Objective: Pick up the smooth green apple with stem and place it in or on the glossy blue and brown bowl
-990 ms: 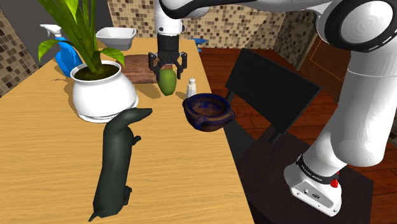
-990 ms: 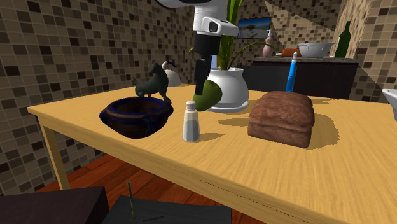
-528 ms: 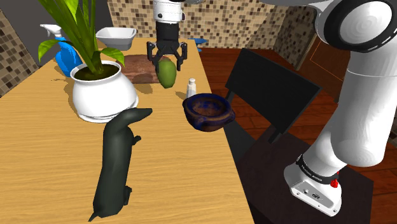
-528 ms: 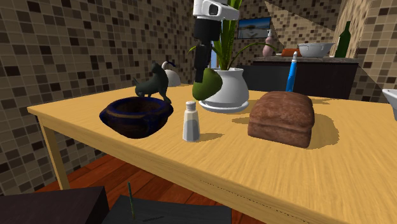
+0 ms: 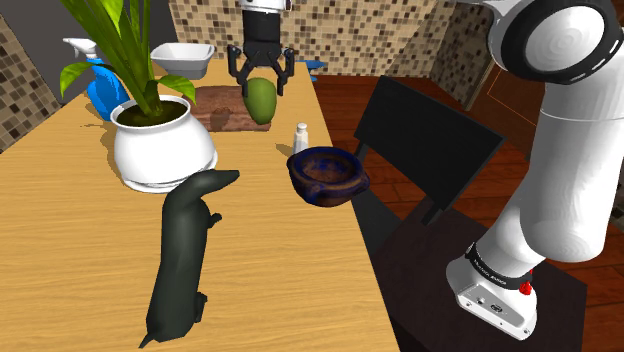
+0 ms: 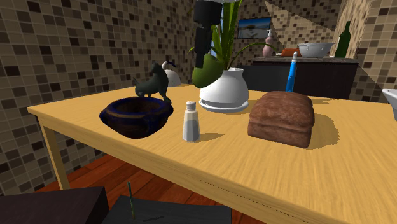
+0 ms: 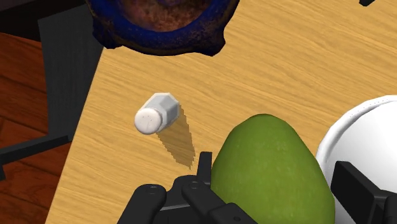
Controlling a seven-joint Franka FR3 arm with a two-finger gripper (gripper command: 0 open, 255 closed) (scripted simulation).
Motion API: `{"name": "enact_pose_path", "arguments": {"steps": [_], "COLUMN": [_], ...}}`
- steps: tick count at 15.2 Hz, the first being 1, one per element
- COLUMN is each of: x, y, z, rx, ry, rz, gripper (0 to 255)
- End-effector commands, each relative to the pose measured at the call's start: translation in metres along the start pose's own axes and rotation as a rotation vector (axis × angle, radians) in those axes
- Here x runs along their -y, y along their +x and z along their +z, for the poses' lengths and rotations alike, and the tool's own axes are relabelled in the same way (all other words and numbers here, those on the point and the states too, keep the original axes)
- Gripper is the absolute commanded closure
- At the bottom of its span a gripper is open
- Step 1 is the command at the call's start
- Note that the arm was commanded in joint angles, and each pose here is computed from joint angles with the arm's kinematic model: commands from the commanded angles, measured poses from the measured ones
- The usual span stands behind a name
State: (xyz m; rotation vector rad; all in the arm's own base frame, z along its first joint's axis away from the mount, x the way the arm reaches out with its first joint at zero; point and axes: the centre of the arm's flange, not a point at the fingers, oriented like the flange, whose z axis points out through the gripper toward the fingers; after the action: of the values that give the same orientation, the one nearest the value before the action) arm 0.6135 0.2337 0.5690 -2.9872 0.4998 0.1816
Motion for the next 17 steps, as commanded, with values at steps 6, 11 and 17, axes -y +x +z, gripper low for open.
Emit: {"name": "enact_pose_path", "arguments": {"steps": [6,11,17], "x": [0.002,-0.020,-0.053], "y": [-0.006,-0.054,-0.126], "z": [-0.036,-0.040,-0.041], "rx": [0.000,0.000,0.000], "ry": [0.000,0.000,0.000], "rz": [0.000,0.000,0.000], "gripper": [255,255,255]}}
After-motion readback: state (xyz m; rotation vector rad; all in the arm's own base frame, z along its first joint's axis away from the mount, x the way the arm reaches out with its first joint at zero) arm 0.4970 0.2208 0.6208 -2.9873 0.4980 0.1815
